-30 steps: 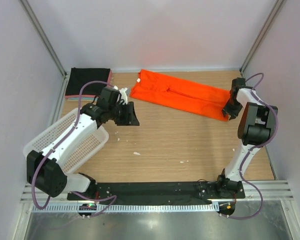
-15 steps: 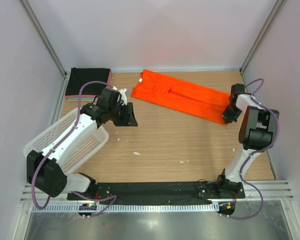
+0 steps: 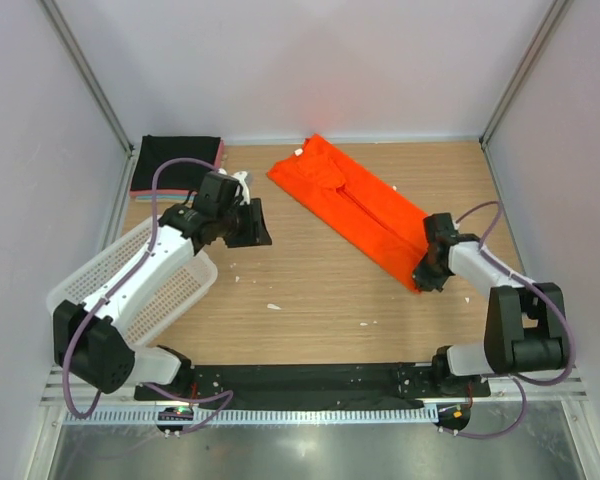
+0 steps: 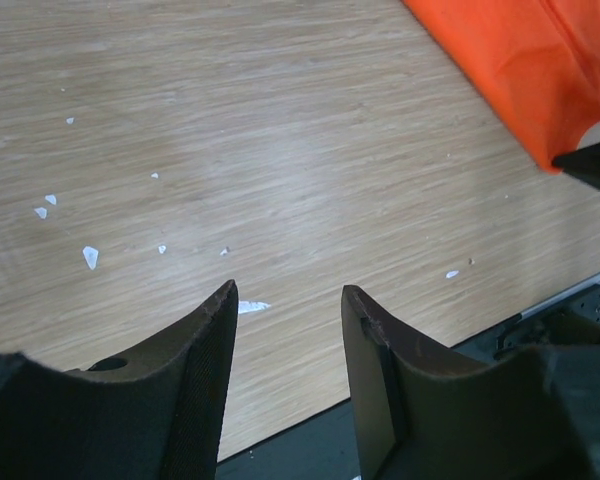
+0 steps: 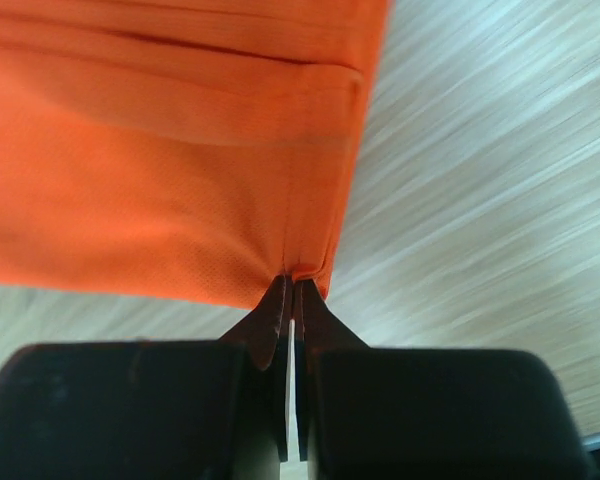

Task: Fold and stack the t-shirts
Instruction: Fold the tshirt

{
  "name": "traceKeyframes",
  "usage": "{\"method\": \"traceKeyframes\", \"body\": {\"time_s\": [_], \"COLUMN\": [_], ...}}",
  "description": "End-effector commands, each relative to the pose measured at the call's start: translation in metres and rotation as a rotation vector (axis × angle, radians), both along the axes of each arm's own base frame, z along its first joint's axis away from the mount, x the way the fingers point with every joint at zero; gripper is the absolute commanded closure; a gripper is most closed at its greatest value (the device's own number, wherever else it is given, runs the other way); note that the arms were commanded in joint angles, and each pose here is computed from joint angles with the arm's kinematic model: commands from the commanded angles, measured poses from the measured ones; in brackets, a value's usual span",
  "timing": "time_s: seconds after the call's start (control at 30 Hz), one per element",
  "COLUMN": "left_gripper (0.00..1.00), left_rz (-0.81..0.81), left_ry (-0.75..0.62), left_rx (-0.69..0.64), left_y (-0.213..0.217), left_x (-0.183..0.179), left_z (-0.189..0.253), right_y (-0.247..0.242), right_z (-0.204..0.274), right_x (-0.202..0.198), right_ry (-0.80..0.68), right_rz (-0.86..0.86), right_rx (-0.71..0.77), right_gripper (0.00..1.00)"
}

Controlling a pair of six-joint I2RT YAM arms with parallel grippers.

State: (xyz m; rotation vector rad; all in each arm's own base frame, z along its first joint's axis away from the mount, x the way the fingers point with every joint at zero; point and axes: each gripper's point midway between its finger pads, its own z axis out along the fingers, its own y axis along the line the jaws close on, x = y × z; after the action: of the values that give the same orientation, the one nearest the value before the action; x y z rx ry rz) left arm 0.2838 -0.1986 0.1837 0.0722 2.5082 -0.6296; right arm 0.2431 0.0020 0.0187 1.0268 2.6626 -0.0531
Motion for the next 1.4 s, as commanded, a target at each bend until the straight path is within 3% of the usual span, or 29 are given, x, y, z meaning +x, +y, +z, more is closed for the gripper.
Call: {"method": "traceKeyframes", "body": {"time_s": [0.0, 0.13, 0.23, 0.37, 0.47, 0.63, 1.0, 1.1, 1.37], "left_gripper": [0.53, 0.53, 0.54, 0.54, 0.55, 0.55, 0.55, 0.55, 0.55], "left_rz": [0.059, 0.083, 0.108, 0.099, 0.091, 0.096, 0.092, 0.095, 0.135], "left_ry": [-0.051, -0.025, -0.031, -0.006, -0.001, -0.009, 0.015, 0.028, 0.017], "left_rx": [-0.023, -0.072, -0.095, -0.141, -0.202, -0.236, -0.226, -0.221, -0.220], "left_y": [-0.006, -0.022, -0.032, -0.050, -0.067, -0.082, -0.093, -0.099, -0.107], "left_x": [0.026, 0.044, 0.064, 0.083, 0.098, 0.120, 0.141, 0.154, 0.191], "left_z": [0.011, 0.001, -0.011, -0.017, -0.014, -0.016, -0.051, -0.058, -0.073], "right_y": [0.039, 0.067, 0.054, 0.041, 0.051, 0.063, 0.062, 0.062, 0.055], "right_z": [0.010, 0.028, 0.060, 0.105, 0.115, 0.091, 0.009, -0.002, 0.042], "right_x": [-0.004, -0.017, -0.018, -0.009, 0.002, 0.011, -0.012, -0.016, -0.003], "right_ry": [-0.065, -0.077, -0.135, -0.238, -0.294, -0.271, -0.111, -0.133, -0.201], "right_rz": [-0.021, 0.055, 0.064, 0.112, 0.180, 0.232, 0.214, 0.207, 0.209], "right_rx": [0.049, 0.051, -0.009, -0.084, -0.047, -0.014, -0.003, 0.010, -0.039], "right_gripper": [0.98, 0.86, 0.76, 0.71, 0.75, 0.91, 0.97, 0.97, 0.96]}}
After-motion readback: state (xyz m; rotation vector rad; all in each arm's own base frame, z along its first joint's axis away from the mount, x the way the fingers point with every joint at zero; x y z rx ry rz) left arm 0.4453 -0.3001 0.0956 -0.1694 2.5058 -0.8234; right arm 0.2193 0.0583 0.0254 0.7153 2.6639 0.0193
